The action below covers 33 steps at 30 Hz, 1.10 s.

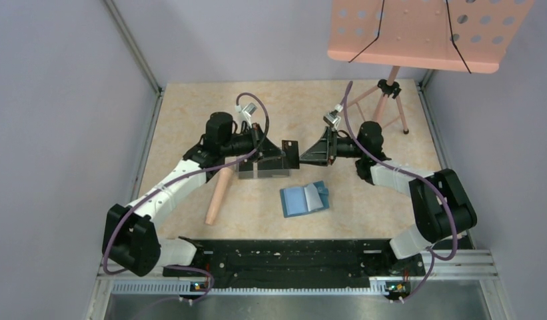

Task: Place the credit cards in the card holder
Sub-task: Insert the credit card into the card slot.

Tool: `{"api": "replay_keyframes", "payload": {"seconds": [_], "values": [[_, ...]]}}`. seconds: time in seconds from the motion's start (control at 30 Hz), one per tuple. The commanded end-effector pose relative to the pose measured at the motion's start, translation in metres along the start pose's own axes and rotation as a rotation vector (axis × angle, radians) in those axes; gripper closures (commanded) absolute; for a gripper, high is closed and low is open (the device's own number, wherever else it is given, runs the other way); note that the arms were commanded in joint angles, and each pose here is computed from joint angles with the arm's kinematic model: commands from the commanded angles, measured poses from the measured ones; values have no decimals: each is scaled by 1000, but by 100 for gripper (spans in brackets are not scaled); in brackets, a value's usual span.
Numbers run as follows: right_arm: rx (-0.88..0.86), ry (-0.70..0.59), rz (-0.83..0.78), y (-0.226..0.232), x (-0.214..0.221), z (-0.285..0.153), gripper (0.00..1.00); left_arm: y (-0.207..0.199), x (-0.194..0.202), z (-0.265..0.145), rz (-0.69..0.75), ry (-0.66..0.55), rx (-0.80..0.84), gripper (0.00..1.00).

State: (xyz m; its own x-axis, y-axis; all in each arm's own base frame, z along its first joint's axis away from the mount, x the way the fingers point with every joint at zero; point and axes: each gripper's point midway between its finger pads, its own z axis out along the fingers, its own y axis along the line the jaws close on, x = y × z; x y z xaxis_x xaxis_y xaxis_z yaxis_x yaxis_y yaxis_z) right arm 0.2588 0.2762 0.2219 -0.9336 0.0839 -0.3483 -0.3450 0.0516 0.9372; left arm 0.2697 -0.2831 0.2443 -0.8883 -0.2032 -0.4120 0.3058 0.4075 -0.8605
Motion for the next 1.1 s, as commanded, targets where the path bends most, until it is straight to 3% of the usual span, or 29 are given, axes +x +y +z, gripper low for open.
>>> {"api": "replay_keyframes", "payload": {"seconds": [0.0,0.43,0.6,0.7,0.73,0.87,0.97,1.07], "values": [[-135,2,-113,43,4,-6,57,-28,0,-9,54,-27,113,100],[-147,39,-74,40,12,-1,67,-35,11,1,45,18,149,100],[-155,20,-66,40,9,0,79,-31,18,3,38,42,149,100],[-155,27,-64,39,10,0,100,-27,21,3,33,46,140,100],[-155,33,-66,39,11,0,100,-25,22,4,31,46,134,99],[-115,41,-46,27,15,0,100,-13,24,5,12,42,83,69],[-8,36,-50,1,19,0,100,2,28,7,-24,39,22,59],[196,47,-61,-34,22,-5,100,20,35,8,-78,43,-38,57]]}}
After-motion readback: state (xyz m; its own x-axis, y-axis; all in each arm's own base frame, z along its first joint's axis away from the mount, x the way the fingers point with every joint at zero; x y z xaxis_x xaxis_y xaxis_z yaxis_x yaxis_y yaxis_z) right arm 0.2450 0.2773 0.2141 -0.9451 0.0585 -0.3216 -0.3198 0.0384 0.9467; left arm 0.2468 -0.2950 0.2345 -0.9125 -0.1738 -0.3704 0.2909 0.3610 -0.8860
